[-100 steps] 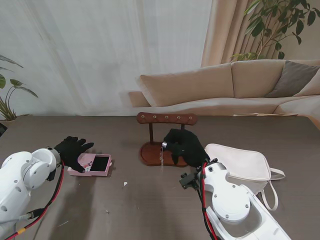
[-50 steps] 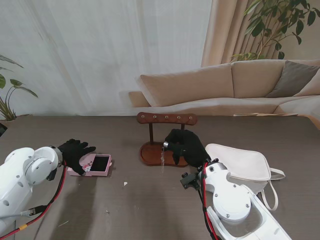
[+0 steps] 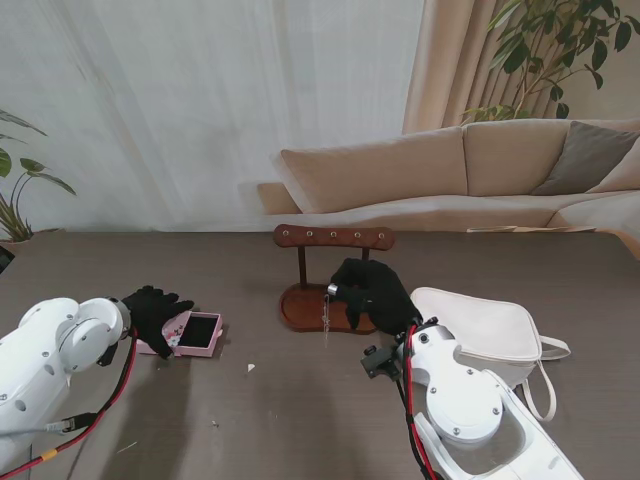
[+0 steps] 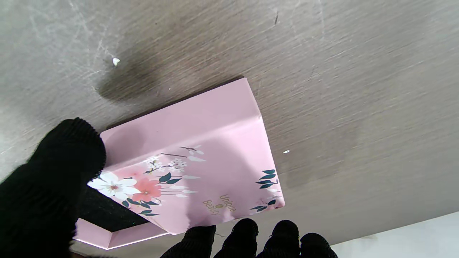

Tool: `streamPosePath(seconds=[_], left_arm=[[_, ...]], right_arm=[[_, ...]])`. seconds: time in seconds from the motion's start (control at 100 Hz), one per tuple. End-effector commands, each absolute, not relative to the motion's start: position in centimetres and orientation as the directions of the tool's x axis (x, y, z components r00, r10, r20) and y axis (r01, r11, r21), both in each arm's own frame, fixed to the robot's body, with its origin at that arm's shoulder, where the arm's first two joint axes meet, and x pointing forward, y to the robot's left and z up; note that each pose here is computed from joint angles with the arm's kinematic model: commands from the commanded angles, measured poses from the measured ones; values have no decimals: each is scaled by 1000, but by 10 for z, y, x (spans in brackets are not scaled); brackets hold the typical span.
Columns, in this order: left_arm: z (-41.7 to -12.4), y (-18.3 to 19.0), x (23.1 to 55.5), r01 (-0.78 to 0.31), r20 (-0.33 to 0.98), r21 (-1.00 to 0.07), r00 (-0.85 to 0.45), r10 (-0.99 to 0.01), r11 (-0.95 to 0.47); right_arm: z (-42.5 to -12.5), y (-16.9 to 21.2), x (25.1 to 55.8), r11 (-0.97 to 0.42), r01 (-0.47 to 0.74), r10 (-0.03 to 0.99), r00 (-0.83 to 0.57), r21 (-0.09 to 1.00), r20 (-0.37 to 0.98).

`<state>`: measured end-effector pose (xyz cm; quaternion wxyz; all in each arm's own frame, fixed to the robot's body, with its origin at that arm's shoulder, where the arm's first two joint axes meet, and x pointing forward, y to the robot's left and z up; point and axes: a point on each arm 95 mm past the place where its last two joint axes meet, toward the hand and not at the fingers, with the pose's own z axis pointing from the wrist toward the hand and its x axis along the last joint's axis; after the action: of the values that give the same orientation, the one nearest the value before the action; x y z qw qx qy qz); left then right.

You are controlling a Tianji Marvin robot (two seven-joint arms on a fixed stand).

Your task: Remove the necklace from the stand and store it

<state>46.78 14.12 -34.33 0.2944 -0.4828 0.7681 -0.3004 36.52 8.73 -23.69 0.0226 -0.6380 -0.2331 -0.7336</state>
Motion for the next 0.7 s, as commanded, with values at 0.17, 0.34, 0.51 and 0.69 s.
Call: streamPosePath(seconds=[0.17,0.34,0.51,0.69], left_arm=[[-363,143,456,-599,-179,-700,-380,-908,389],[-376,146,448,-591,-188,-702,-386,-903,398],[-389,149,442,-585,-185,-711,-379,-907,390],[-403,149,440,-605,-162,-705,-370,-915,370]], right_arm=[[-242,91,362,-888,349,254,-172,300,952],[-243,91,362,-890,348,251,-169,296,953],[-243,91,362,-890,349,249,-167,293,954],[-243,93,361,-890,352,245,-166,290,955]])
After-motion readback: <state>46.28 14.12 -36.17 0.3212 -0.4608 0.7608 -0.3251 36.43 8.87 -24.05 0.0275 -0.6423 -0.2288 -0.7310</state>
